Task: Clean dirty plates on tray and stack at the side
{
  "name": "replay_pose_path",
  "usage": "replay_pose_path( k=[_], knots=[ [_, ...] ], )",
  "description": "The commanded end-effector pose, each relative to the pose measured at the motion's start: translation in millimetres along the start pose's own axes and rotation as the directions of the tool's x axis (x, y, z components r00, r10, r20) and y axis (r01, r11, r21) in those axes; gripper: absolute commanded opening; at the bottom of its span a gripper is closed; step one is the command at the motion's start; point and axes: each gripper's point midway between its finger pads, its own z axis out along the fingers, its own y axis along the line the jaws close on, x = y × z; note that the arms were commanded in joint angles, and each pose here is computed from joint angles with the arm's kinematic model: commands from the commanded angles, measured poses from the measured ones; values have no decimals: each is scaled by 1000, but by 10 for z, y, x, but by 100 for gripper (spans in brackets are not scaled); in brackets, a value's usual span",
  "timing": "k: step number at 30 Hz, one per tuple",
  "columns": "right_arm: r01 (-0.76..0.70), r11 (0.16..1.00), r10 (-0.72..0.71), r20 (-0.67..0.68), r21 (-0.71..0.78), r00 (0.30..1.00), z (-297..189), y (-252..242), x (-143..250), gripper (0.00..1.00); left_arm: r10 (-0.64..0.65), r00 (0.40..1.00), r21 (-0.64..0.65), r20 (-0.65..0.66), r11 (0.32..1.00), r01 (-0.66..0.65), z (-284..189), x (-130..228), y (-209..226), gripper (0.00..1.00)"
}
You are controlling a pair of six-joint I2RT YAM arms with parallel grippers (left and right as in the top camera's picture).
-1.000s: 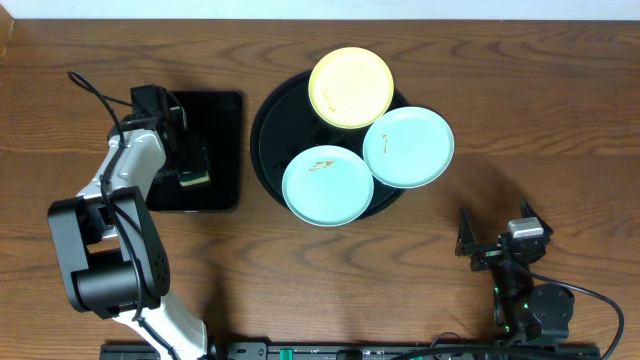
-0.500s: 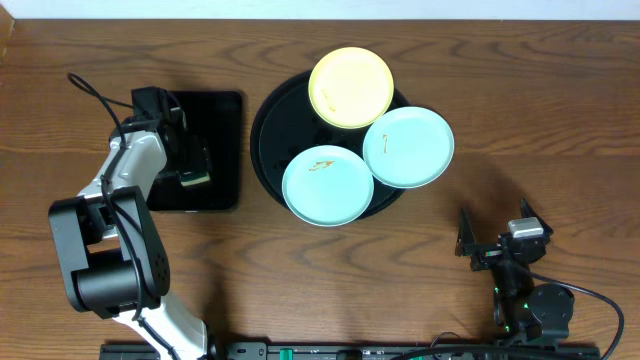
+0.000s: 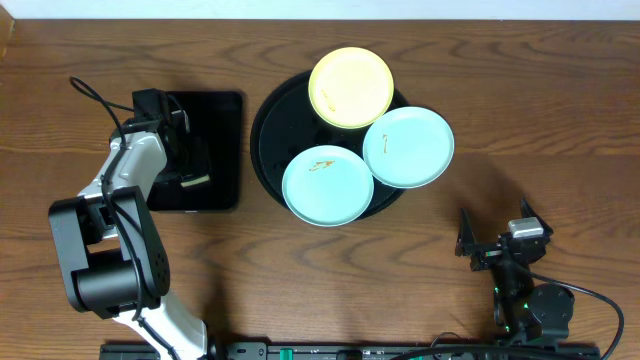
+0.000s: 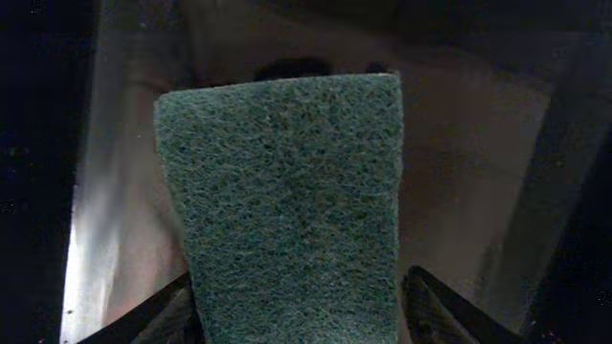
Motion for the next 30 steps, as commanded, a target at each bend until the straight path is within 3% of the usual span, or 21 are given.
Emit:
replay_pose_path(
  k=[1, 4, 11, 16, 18, 22, 30],
  knots=[
    [-13, 1000, 13, 1, -8, 1000, -3, 13, 2, 99, -3, 1000, 14, -26, 1000, 3, 59, 68, -26, 63],
    [-13, 1000, 13, 1, -8, 1000, -3, 13, 2, 99, -3, 1000, 11, -20, 1000, 3, 59, 55, -21, 56],
    [-13, 1000, 13, 1, -8, 1000, -3, 13, 2, 99, -3, 1000, -8, -4, 1000, 3, 59, 15, 15, 52],
    [-13, 1000, 13, 1, -8, 1000, -3, 13, 2, 99, -3, 1000, -14, 3, 1000, 3, 59, -1, 23, 41],
    [-13, 1000, 13, 1, -8, 1000, -3, 13, 2, 99, -3, 1000, -14, 3, 1000, 3, 59, -1, 24, 33],
    [-14, 1000, 14, 2, -16, 1000, -3, 25, -2, 99, -2, 1000, -13, 8, 1000, 2, 57, -13, 22, 8],
    [-55, 997, 55, 5, -48, 998, -5, 81, -14, 99, -16, 995, 6, 95, 1000, 15, -289, -191, -33, 8]
  ],
)
